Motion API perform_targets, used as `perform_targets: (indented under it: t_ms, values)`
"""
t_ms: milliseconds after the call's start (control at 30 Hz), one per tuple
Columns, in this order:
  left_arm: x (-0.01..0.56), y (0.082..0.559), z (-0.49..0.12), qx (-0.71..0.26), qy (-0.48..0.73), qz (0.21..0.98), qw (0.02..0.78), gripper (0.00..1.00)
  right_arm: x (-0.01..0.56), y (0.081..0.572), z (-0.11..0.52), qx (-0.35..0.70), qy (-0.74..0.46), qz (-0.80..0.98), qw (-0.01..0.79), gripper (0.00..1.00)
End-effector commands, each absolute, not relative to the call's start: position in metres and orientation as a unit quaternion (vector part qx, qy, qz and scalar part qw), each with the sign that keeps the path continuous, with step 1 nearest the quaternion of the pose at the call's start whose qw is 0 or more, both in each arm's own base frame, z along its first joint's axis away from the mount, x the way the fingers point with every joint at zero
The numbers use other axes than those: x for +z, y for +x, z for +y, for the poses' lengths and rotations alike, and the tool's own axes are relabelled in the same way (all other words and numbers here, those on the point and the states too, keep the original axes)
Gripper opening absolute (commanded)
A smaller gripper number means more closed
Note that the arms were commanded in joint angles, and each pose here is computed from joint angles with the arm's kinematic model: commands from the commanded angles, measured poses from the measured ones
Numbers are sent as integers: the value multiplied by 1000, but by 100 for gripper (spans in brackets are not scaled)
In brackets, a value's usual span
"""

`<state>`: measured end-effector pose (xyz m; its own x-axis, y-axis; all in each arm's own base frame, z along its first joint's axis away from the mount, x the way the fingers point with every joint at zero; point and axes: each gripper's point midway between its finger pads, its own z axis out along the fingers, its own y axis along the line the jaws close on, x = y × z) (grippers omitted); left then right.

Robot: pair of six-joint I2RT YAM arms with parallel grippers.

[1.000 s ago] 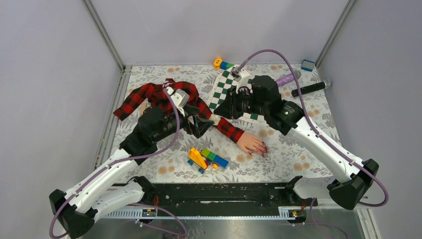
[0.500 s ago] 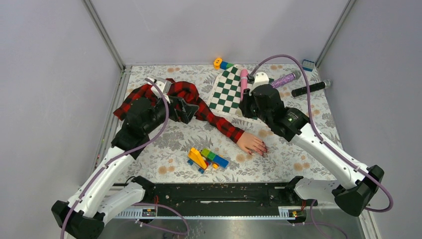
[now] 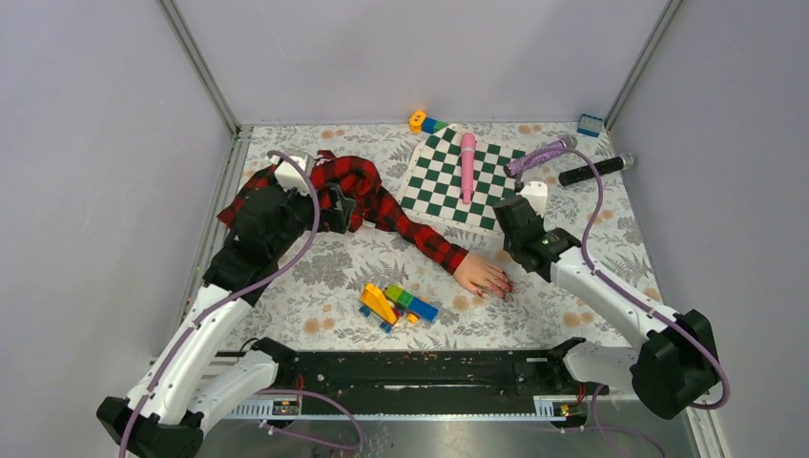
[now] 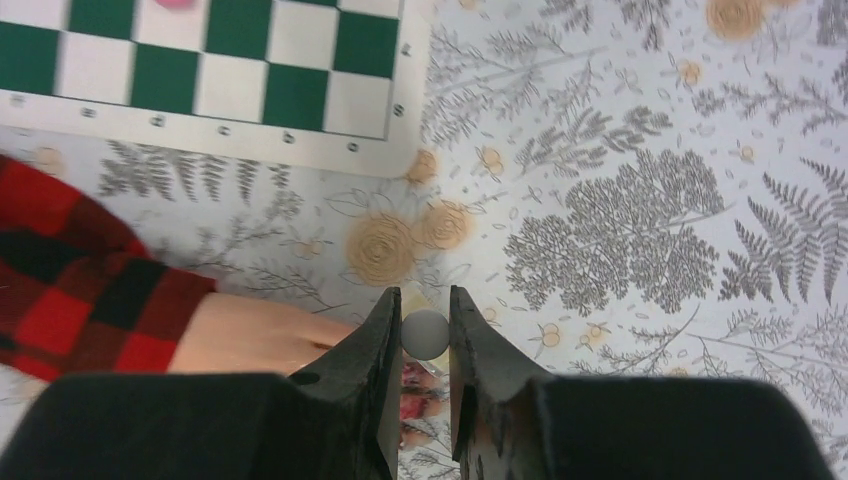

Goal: Paint the nails
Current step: Place the nail polish bottle at the center of the board.

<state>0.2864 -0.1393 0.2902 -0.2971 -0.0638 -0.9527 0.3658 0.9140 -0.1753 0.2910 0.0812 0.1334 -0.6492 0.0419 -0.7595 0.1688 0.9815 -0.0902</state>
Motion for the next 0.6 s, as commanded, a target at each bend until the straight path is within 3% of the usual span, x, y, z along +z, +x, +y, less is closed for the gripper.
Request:
perform_targets:
  t_ms: [0,200,567]
  values:
    - [307,289,-100,-123,53,772,621,99,123,301,64,-102,121,887,433,0]
    - [312,289,-73,-86,15,764,640,99,105,297,46,-128,173,862,459,0]
    - [307,289,-81,-104,27,768,632,99,87,299,42,-115,199,843,487,0]
